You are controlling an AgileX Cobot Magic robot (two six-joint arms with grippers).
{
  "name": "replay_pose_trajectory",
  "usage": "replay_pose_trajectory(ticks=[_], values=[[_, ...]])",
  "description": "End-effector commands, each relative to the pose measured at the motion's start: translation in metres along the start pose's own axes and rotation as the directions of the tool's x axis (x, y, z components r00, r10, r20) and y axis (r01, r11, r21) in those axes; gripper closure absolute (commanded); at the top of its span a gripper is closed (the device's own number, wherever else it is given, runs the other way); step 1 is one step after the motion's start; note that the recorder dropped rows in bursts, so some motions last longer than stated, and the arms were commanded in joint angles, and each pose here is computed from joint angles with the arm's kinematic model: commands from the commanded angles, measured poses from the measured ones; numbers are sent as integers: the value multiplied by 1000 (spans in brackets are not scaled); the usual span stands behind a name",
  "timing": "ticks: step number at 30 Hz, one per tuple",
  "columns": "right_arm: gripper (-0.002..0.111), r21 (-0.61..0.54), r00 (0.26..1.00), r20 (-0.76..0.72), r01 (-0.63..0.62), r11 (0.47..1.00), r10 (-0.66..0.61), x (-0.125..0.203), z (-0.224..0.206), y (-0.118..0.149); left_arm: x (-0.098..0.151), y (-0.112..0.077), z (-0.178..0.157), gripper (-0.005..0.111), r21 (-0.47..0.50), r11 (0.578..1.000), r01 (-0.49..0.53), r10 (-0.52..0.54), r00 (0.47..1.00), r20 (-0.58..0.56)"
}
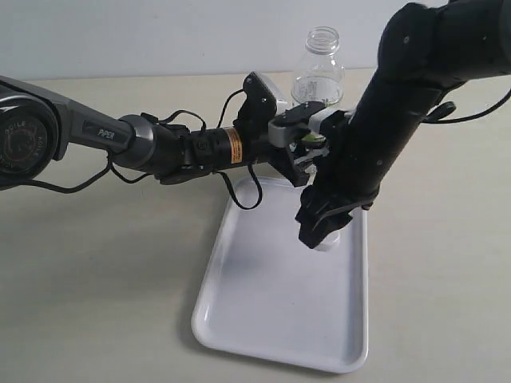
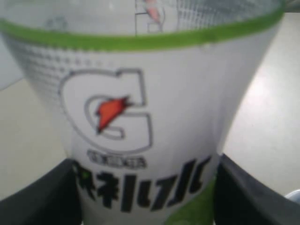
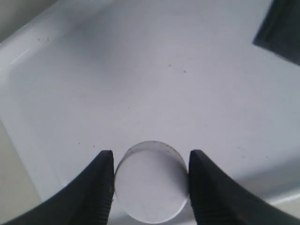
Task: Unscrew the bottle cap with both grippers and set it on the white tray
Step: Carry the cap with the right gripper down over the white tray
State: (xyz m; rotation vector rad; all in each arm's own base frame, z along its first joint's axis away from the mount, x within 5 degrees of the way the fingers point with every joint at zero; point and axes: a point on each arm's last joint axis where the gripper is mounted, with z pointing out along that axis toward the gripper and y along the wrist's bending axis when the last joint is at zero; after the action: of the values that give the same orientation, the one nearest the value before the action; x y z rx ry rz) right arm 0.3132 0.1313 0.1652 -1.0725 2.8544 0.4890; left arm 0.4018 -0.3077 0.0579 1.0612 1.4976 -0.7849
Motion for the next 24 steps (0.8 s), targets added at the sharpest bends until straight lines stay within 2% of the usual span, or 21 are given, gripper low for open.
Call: replay_pose_trajectory(ticks=[1,6,12,15,20,24], values=[[108,1,1000,-5,29,1000,-29,-5,18,1,-4,-1,1,107,-2,1000,7,-7,1000,12],[108,15,999,-12,44,999,-43,-4,18,0,-4,-1,1,107,-2,1000,7,-7,1000,12],[108,49,995,61,70,996,-73,-4,-14,11,-4,-1,1,107,-9,1000,15,-15,1000,13],[108,72,996,71,40,997,-45,-1,-29,16,-2,0,1,107,-20,998,59,-59,998,0],[108,106,996,75,34,994,-42,3,-43,19,-4,2,1,107,-35,997,73,-74,997,-19],[108,123,995,82,43,991,-54,4,-48,20,-5,2,1,107,-39,985,169,-170,985,-15]])
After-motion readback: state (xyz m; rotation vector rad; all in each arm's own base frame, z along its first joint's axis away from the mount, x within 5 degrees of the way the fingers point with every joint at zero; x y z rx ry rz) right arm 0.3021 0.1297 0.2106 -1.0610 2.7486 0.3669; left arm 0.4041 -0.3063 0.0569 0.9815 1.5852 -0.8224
